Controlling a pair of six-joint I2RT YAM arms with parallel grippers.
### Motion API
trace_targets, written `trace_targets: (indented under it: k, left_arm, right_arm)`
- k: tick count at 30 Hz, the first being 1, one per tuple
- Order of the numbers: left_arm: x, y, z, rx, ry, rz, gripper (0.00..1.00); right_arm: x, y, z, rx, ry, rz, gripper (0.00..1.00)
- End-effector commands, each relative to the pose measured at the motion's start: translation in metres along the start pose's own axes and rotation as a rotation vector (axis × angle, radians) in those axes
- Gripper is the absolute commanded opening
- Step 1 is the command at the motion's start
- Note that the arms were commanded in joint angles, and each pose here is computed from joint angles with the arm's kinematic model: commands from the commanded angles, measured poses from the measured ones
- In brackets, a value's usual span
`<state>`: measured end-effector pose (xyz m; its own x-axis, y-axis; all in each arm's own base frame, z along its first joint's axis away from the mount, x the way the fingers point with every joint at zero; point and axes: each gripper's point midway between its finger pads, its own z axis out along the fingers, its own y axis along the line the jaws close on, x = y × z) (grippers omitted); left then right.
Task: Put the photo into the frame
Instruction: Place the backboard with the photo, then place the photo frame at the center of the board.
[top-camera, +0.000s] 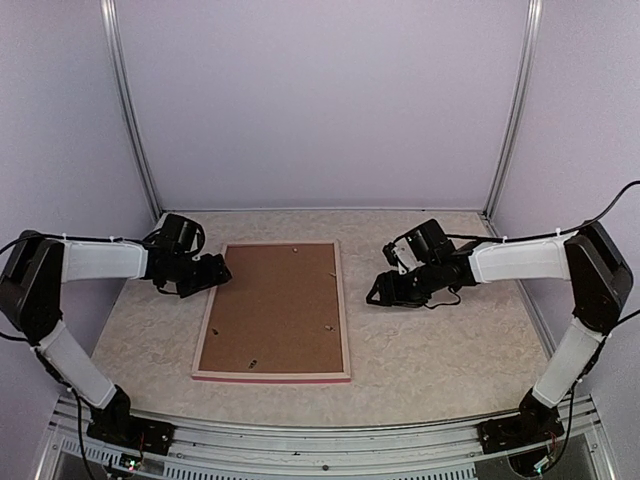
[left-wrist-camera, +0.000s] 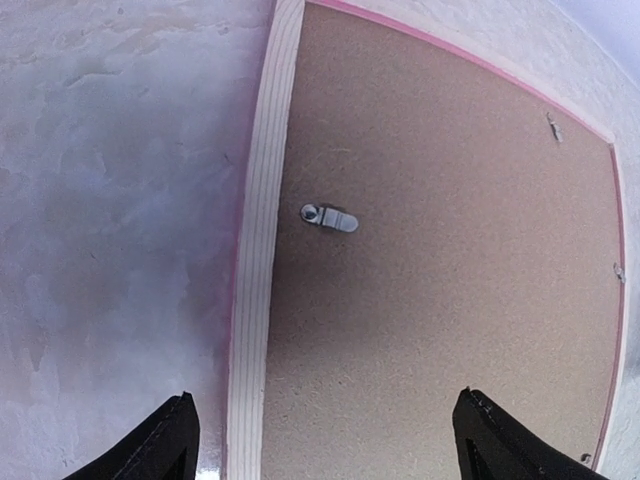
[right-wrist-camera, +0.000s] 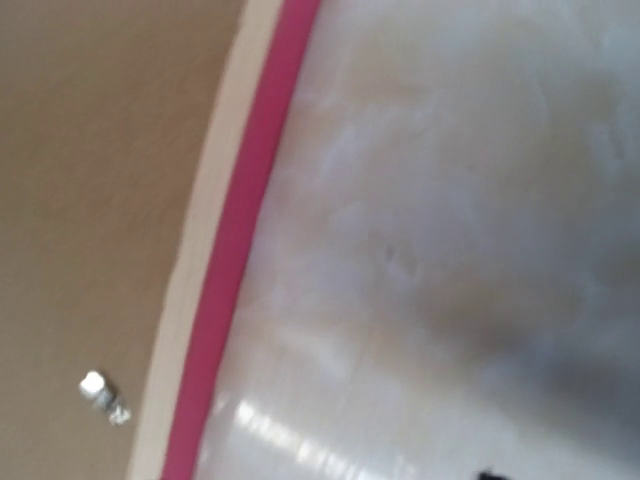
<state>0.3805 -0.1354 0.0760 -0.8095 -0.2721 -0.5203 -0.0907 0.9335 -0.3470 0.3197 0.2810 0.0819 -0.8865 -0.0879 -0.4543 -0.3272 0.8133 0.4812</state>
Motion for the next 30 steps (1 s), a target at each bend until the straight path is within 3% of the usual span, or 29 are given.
trace_targets:
  k: [1, 17, 30]
  left_arm:
    - [-0.005, 0.0, 0.014, -0.009, -0.01, 0.02, 0.89]
    - [0.042, -0.038, 0.032, 0.196, 0.111, 0.047, 0.87]
    - [0.098, -0.11, 0.023, 0.318, 0.166, 0.125, 0.86]
  right_arm:
    - [-0.024, 0.006, 0.019, 0.011, -0.053, -0.03, 0.7]
    - [-0.018, 0.036, 0.088, -0.071, 0.033, -0.043, 0.69]
    - [0.03, 0.02, 0.038, -0.018, 0.027, 0.0, 0.66]
